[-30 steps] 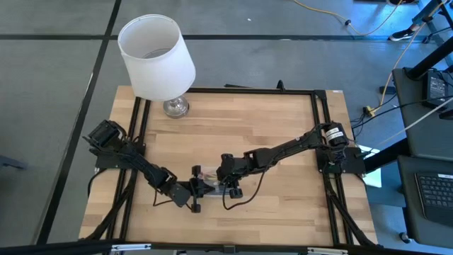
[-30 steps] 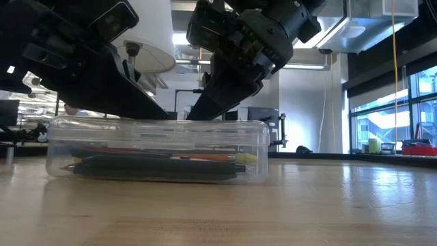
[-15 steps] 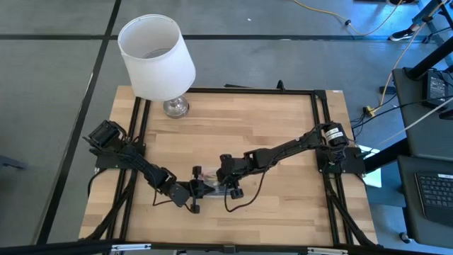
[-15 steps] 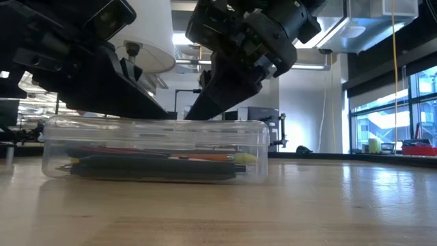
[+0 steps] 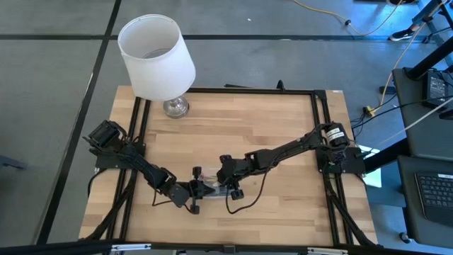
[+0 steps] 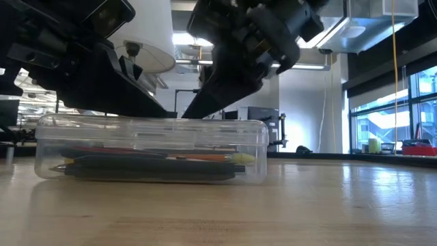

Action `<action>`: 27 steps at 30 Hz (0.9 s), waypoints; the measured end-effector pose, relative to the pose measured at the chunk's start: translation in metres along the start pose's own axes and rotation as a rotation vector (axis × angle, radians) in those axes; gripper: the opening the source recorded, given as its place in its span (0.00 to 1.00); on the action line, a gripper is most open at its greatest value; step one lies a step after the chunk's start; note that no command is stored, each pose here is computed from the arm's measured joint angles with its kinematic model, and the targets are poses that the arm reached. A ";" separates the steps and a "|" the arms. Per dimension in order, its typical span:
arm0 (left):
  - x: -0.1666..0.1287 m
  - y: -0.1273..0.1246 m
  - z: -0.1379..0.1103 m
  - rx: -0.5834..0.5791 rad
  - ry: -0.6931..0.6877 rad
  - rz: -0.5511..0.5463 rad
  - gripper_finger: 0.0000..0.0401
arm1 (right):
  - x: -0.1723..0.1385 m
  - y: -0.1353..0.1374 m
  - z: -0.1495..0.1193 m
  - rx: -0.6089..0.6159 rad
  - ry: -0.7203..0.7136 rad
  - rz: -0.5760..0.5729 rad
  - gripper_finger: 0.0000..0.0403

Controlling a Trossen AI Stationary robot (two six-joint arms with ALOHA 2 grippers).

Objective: Pick & place school supplies into a supply box
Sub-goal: Close the transparent supply box

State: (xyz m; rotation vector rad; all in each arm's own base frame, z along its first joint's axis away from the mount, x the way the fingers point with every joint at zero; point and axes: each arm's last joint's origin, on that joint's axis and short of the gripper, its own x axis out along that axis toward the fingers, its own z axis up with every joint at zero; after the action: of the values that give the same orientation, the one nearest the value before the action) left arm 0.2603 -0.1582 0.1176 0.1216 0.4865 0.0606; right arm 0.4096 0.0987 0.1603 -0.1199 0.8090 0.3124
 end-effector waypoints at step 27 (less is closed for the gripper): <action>0.000 0.000 0.000 0.001 0.004 -0.007 0.01 | -0.036 0.002 0.024 -0.006 -0.116 -0.007 0.32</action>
State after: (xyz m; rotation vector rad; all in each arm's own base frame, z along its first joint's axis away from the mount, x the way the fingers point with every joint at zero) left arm 0.2602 -0.1583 0.1174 0.1210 0.4907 0.0541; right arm 0.4026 0.0975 0.2031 -0.1095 0.6923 0.3122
